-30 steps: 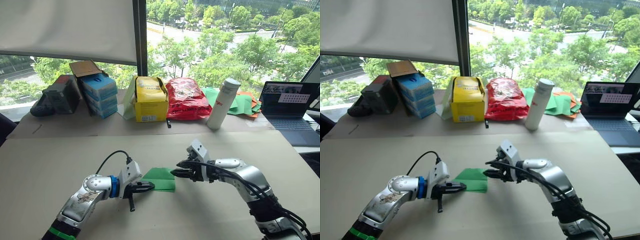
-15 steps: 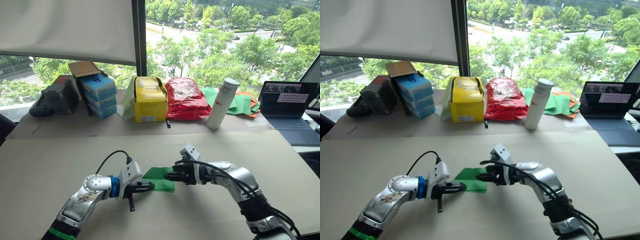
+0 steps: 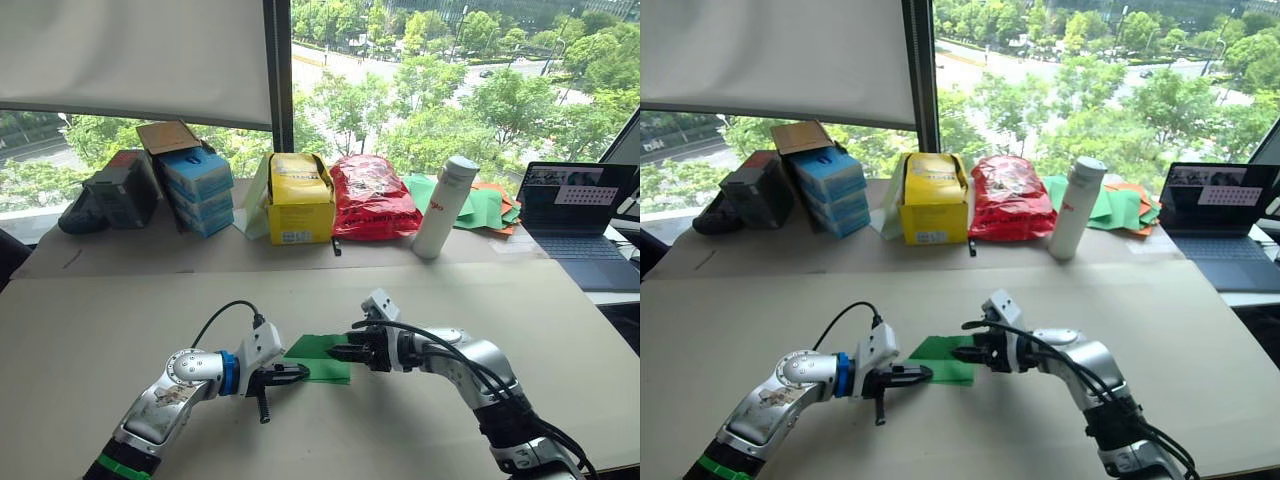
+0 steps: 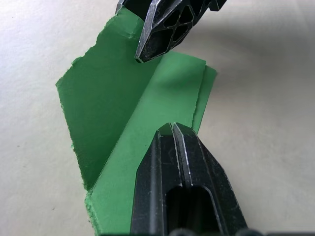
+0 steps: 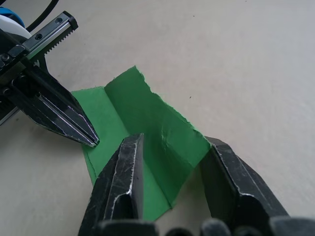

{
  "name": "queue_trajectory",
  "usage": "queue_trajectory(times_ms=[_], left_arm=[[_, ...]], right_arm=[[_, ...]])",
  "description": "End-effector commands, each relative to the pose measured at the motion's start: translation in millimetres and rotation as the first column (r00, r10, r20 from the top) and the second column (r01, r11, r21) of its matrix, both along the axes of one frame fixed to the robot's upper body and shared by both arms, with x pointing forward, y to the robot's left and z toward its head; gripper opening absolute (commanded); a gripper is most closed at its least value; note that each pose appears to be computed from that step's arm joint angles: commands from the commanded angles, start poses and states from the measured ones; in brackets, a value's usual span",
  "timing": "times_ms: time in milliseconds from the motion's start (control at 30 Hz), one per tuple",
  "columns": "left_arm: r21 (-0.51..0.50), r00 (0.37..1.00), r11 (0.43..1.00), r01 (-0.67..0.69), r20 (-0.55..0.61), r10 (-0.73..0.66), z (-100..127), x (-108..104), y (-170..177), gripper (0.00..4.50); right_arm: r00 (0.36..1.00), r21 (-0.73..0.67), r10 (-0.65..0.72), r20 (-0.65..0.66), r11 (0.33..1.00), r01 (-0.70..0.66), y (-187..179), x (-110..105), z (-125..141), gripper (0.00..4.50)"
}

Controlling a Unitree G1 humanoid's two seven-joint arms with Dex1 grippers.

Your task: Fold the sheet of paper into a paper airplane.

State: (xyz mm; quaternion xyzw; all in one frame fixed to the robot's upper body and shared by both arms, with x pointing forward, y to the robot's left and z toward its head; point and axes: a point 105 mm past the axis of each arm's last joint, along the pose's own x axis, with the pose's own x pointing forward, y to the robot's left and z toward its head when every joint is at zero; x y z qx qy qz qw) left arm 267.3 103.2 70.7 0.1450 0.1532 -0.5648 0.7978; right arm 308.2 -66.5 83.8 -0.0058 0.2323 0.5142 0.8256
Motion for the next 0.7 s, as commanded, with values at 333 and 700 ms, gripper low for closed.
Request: queue_trajectory(times_ms=[333, 700], left_arm=[[0.014, 1.0, 1.0, 0.026, 0.008, -0.026, 1.0, -2.9, -1.1, 0.0], [0.029, 1.0, 1.0, -0.005, -0.006, 0.005, 3.7, 1.1, 17.2, 0.0]], right_arm=[[0.954, 0.023, 0.088, 0.286, 0.995, -0.099, 9.6, -17.5, 25.3, 0.02], [0.714, -0.249, 0.31, 0.628, 0.949, -0.193, 4.5, -41.5, -0.9, 0.02]])
